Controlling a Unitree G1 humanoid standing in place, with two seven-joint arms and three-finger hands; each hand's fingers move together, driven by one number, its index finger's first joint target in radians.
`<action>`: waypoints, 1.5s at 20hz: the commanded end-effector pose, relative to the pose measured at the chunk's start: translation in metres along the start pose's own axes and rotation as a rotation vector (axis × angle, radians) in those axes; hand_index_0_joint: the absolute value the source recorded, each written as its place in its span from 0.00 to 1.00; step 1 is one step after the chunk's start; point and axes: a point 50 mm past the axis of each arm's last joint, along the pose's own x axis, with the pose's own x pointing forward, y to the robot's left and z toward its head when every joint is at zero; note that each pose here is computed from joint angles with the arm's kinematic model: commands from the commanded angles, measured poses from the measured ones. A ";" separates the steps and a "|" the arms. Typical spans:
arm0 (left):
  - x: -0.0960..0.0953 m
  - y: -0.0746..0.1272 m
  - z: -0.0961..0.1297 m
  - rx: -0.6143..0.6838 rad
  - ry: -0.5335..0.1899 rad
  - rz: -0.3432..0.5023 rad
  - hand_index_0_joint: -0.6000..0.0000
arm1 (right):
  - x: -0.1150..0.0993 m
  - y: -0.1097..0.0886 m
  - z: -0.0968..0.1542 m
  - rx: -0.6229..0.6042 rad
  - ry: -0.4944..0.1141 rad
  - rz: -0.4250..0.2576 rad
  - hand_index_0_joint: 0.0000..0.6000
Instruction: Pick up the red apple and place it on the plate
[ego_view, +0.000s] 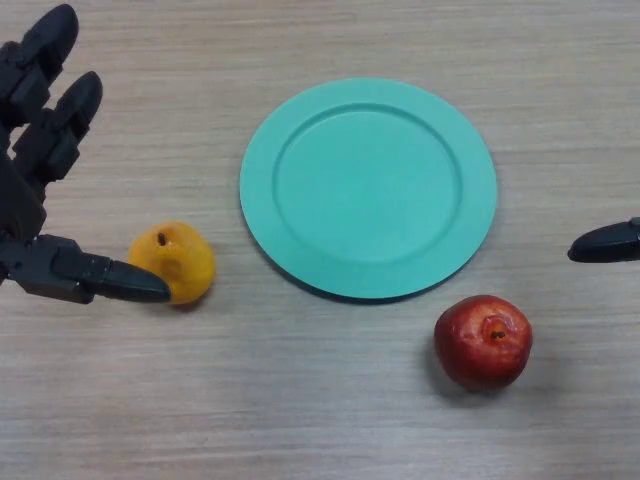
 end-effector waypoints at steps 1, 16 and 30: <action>-0.008 0.017 0.044 0.107 -0.240 0.045 1.00 | -0.002 -0.010 0.035 -0.053 -0.183 -0.022 0.00; 0.000 0.016 0.031 0.171 -0.209 0.055 1.00 | -0.050 0.001 -0.050 -0.172 -0.026 -0.013 0.00; -0.008 0.002 0.016 0.149 -0.150 0.056 1.00 | -0.049 0.043 -0.146 -0.323 0.304 -0.094 1.00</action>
